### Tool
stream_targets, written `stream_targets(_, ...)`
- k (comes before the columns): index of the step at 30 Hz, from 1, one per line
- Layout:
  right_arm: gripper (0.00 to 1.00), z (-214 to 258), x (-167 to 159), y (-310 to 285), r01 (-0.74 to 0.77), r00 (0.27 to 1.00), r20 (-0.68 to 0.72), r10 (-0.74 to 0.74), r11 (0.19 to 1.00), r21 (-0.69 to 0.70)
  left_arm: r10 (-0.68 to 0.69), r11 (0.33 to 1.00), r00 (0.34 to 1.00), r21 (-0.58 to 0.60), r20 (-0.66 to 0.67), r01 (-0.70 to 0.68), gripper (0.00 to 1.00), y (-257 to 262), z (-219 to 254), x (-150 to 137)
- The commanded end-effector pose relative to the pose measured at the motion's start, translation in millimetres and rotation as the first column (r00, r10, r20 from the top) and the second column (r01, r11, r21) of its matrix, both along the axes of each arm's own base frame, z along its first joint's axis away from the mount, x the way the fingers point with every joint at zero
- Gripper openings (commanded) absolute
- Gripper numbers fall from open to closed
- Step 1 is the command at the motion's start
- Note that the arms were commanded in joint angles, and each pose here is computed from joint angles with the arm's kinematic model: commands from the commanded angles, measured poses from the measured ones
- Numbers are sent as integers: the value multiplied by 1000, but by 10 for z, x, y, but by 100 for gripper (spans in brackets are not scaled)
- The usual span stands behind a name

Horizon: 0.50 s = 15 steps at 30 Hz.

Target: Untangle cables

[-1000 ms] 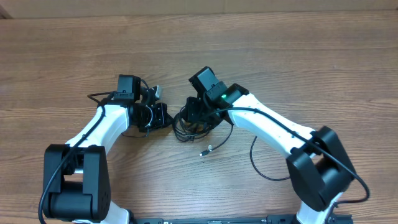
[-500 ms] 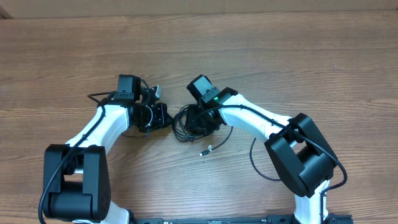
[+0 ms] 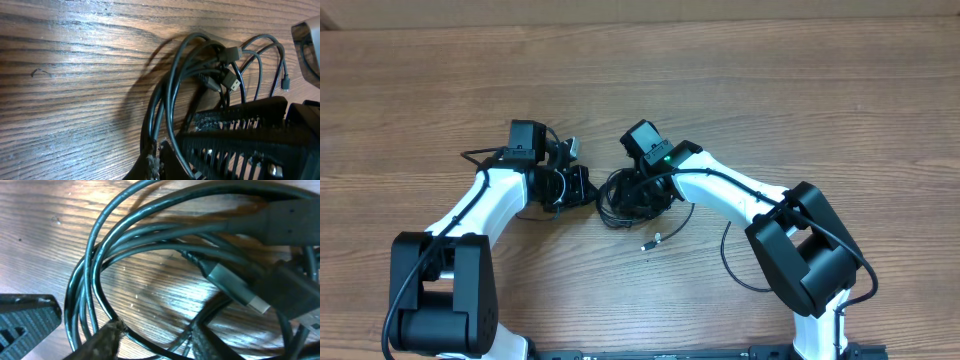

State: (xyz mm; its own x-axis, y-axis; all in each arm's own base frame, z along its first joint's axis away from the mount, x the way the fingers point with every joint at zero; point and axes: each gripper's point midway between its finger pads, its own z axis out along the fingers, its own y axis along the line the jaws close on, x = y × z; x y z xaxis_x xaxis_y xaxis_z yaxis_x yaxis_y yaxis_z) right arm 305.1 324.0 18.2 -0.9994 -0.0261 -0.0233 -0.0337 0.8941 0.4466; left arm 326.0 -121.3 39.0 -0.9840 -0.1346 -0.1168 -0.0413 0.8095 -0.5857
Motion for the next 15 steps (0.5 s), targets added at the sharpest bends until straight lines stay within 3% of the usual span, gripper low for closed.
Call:
stream_targets(1,51,-44,-96,65,-90,996,0,90,996,26,-2,1000,1000,-6,12,2,4,1,18,52)
stream_targets(15,53,-41,-91,90,-113,994,15,113,993,40,-13,999,1000,-37,18,14,4,-45,53,53)
